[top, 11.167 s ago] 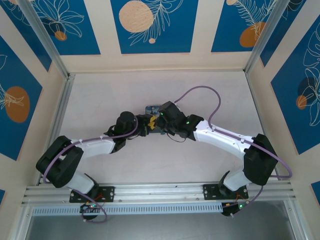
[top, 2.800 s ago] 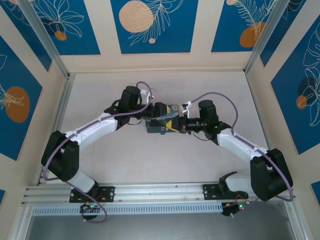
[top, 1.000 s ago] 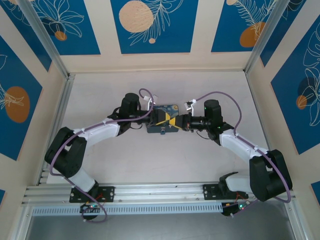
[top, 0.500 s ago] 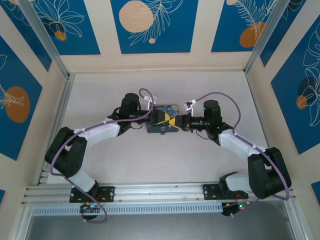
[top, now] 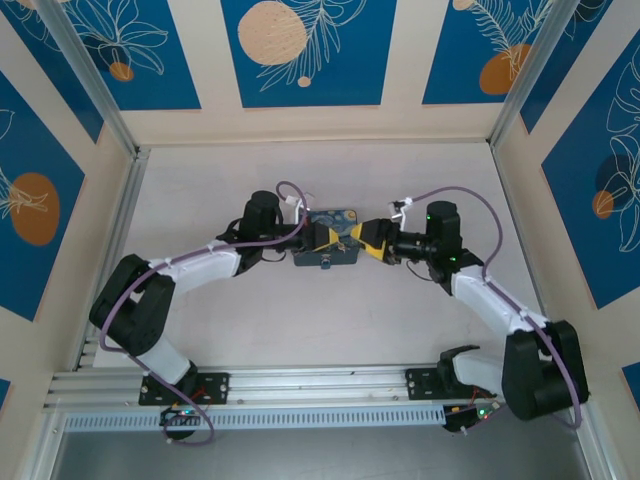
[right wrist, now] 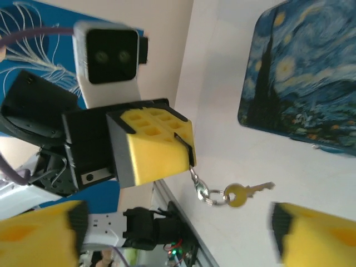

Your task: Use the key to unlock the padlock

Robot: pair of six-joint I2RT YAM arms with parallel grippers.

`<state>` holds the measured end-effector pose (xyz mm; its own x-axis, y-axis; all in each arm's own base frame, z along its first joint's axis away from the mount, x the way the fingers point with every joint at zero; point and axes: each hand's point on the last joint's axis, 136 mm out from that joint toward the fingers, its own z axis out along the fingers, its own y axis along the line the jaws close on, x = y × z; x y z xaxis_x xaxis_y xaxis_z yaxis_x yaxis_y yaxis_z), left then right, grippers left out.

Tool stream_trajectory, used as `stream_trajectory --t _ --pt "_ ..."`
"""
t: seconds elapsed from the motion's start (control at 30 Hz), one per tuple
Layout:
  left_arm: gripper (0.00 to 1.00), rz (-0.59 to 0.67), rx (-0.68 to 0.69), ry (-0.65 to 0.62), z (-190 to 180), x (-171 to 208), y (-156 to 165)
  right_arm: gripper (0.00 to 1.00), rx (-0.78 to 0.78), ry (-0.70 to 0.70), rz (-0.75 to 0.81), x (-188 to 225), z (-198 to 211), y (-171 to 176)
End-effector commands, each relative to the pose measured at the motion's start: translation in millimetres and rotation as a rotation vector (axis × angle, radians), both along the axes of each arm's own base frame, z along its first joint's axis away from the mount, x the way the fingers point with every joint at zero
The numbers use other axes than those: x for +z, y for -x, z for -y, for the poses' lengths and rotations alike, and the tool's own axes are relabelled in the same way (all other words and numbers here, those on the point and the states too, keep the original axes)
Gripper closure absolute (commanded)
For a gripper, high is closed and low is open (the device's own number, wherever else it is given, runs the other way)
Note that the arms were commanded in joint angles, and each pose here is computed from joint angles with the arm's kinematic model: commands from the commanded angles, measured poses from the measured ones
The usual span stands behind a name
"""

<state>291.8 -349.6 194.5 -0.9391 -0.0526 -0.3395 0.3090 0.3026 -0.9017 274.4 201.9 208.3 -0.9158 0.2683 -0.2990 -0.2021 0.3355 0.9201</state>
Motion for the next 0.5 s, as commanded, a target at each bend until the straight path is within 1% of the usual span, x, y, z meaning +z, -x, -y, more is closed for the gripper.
stream_trajectory --t 0.0,0.03,0.1,0.17,0.2,0.23,0.3,0.4,0.47 --pt "1.00 0.064 0.053 0.015 -3.6 18.8 -5.6 0.00 -0.075 0.095 -0.052 -5.9 17.3 4.1" --pt "1.00 0.069 0.064 0.013 -4.5 19.8 -7.4 0.00 -0.101 0.142 -0.054 -7.7 21.5 4.1" --pt "1.00 0.083 0.093 0.012 -6.6 23.2 -11.3 0.00 -0.200 0.264 -0.073 -16.6 37.8 0.1" --pt "1.00 0.094 0.126 0.011 -9.3 25.5 -15.2 0.00 -0.263 0.306 -0.072 -21.6 49.7 -2.7" --pt "1.00 0.100 0.145 0.013 -10.9 27.4 -17.4 0.00 -0.325 0.312 -0.092 -26.5 58.1 -6.1" --pt "1.00 0.105 0.162 0.015 -12.3 29.1 -19.2 0.00 -0.373 0.304 -0.105 -30.3 63.7 -7.7" --pt "1.00 0.115 0.197 0.028 -15.0 34.0 -22.8 0.00 -0.420 0.248 -0.070 -26.2 67.0 -12.4" --pt "1.00 0.128 0.251 0.047 -20.0 42.0 -27.1 0.00 -0.400 0.177 -0.030 -18.3 60.0 -14.4" --pt "1.00 0.135 0.289 0.059 -23.9 47.5 -30.0 0.05 -0.390 0.080 0.016 -10.7 52.9 -17.3"
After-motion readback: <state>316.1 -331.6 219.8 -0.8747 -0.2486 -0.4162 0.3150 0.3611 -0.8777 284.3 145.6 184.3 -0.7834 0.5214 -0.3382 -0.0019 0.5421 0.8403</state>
